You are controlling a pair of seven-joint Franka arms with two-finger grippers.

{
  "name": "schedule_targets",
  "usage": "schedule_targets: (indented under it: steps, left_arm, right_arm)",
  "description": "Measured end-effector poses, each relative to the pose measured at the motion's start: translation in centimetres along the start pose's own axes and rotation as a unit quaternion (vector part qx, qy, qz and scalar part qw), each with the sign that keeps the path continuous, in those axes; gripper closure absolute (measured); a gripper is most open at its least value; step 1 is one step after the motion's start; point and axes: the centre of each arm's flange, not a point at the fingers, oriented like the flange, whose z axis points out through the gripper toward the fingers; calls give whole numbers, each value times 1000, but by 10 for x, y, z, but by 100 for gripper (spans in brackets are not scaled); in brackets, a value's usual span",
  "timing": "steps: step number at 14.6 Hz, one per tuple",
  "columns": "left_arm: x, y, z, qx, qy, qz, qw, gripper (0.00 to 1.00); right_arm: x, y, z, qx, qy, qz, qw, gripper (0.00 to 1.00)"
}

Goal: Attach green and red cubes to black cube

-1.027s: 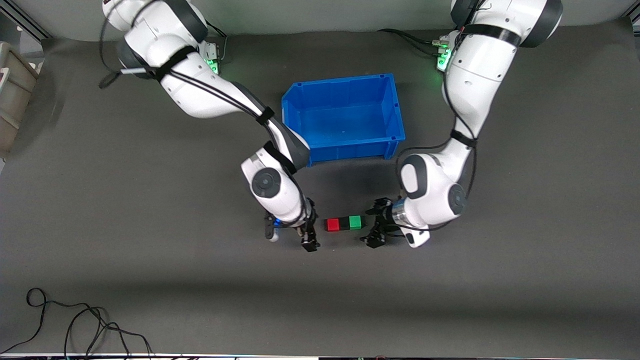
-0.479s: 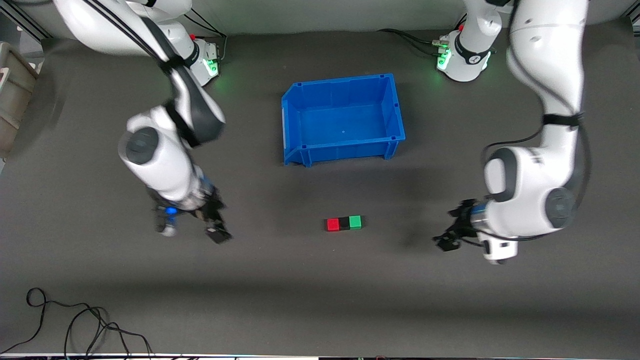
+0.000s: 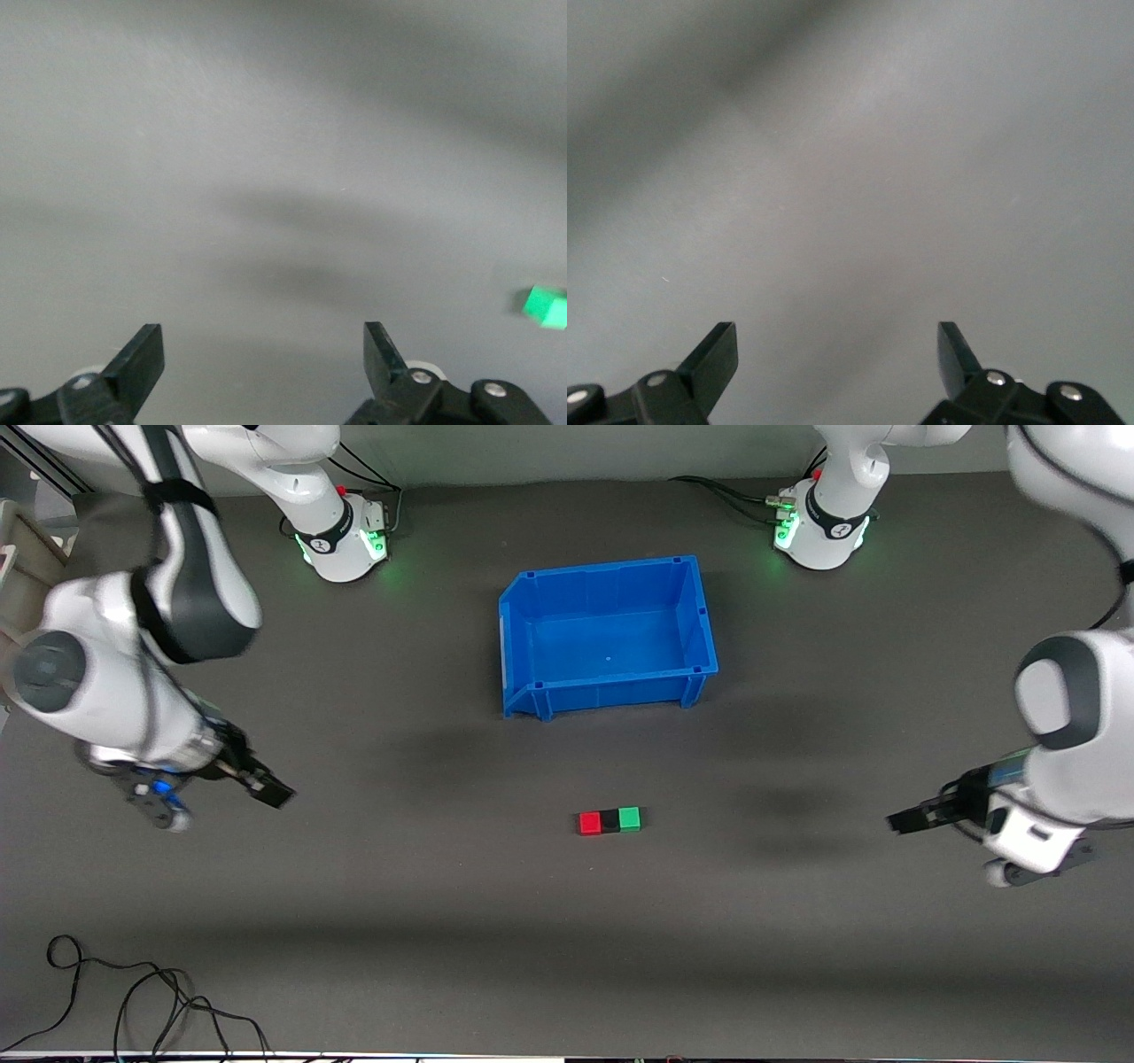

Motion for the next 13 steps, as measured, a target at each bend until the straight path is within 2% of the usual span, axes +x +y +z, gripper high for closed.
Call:
schedule_targets:
  steps: [2,5,9,13]
  left_arm:
    - [-13,-8,-36,1,9,36,999,0]
    - [-39,-12,-92,5,26,57,998,0]
    - [-78,-12,-149,16,43,74,996,0]
    - [-96,-9,-161,16,49,85,995,0]
  right_arm:
    - [7,25,-27,-4,0,-76,997,0]
    - [7,38,-77,-4,6,-145,989,0]
    - [5,44,-120,2,16,-201,979,0]
    - [2,40,-128,33,9,-214,976,0]
